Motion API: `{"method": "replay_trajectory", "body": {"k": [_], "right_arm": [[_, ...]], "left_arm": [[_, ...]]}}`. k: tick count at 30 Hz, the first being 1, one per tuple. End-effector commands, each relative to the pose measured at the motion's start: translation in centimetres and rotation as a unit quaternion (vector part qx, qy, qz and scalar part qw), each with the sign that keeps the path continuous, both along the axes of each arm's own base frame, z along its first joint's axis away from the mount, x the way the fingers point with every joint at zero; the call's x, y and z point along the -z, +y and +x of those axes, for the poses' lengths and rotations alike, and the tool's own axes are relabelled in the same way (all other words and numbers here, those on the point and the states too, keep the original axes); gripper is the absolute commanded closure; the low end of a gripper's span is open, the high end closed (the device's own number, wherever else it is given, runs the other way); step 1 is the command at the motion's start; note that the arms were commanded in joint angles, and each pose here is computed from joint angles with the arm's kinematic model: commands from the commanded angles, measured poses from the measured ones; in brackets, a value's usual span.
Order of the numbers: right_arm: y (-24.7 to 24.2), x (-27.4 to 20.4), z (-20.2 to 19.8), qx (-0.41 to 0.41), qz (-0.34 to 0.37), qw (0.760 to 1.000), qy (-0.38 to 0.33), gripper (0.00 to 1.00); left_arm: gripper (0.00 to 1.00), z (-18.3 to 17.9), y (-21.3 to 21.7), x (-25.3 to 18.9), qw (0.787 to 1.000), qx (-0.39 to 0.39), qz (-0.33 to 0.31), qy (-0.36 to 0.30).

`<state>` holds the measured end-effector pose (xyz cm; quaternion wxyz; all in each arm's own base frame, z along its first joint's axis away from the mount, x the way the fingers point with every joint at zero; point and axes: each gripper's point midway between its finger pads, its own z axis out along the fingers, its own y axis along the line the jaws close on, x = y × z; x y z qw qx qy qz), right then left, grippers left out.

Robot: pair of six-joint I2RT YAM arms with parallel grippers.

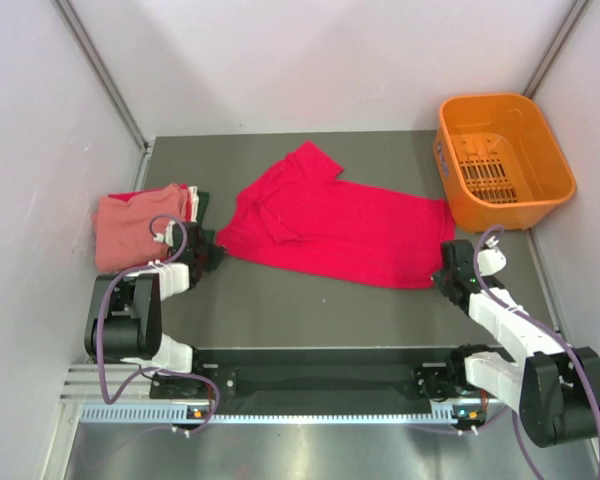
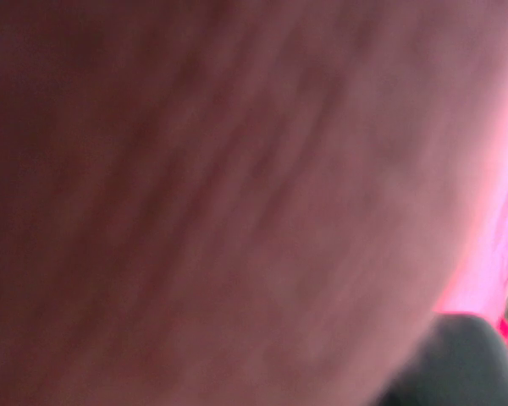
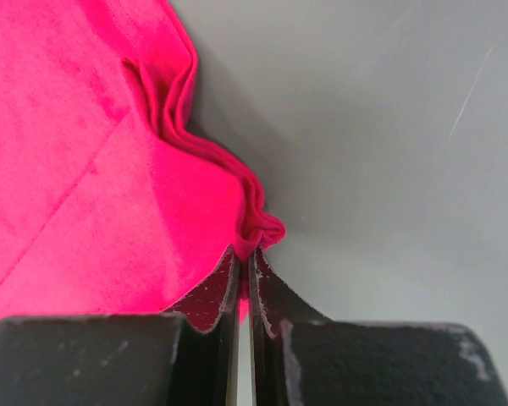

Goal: Fold and stack the t-shirts
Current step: Fold the tshirt

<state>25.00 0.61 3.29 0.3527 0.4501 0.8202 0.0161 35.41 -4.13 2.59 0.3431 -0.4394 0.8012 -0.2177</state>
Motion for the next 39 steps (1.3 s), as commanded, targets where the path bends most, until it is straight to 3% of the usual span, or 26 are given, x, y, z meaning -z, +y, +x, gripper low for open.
{"method": "replay_trajectory", "body": {"k": [1, 8, 15, 21, 31, 34, 37, 38, 39], "right_arm": [[-0.8, -1.3, 0.4, 0.005, -0.019, 1.000, -0.018, 1.00], [-0.1, -3.5, 2.0, -0.039, -0.028, 0.998, -0.041, 1.00], [0.9, -8.7, 5.4, -0.082, -0.039, 0.994, -0.062, 1.00], [1.7, -12.0, 7.6, -0.121, -0.047, 0.988, -0.082, 1.00], [2.6, -13.1, 8.0, -0.176, -0.054, 0.980, -0.081, 1.00], [2.6, -14.8, 8.7, -0.184, -0.057, 0.977, -0.088, 1.00], [2.9, -18.3, 10.2, -0.195, -0.063, 0.974, -0.100, 1.00], [3.0, -21.4, 11.2, -0.197, -0.066, 0.970, -0.128, 1.00], [3.1, -22.3, 11.7, -0.202, -0.070, 0.968, -0.131, 1.00]], "left_arm": [[1.00, 1.5, 2.2, -0.8, 0.998, -0.035, 0.052, -0.010], [1.00, 1.3, 3.1, -3.7, 0.995, -0.038, 0.087, -0.038], [1.00, 0.9, 4.5, -10.2, 0.986, -0.063, 0.122, -0.091], [1.00, -0.5, 5.8, -12.5, 0.980, -0.089, 0.147, -0.104], [1.00, -2.1, 6.4, -15.4, 0.972, -0.084, 0.180, -0.129], [1.00, -1.7, 6.4, -17.2, 0.970, -0.080, 0.185, -0.138], [1.00, -0.4, 6.4, -20.4, 0.966, -0.076, 0.190, -0.156], [1.00, 0.4, 6.3, -23.1, 0.962, -0.075, 0.192, -0.178], [1.00, 0.8, 6.3, -22.8, 0.965, -0.070, 0.193, -0.160]]}}
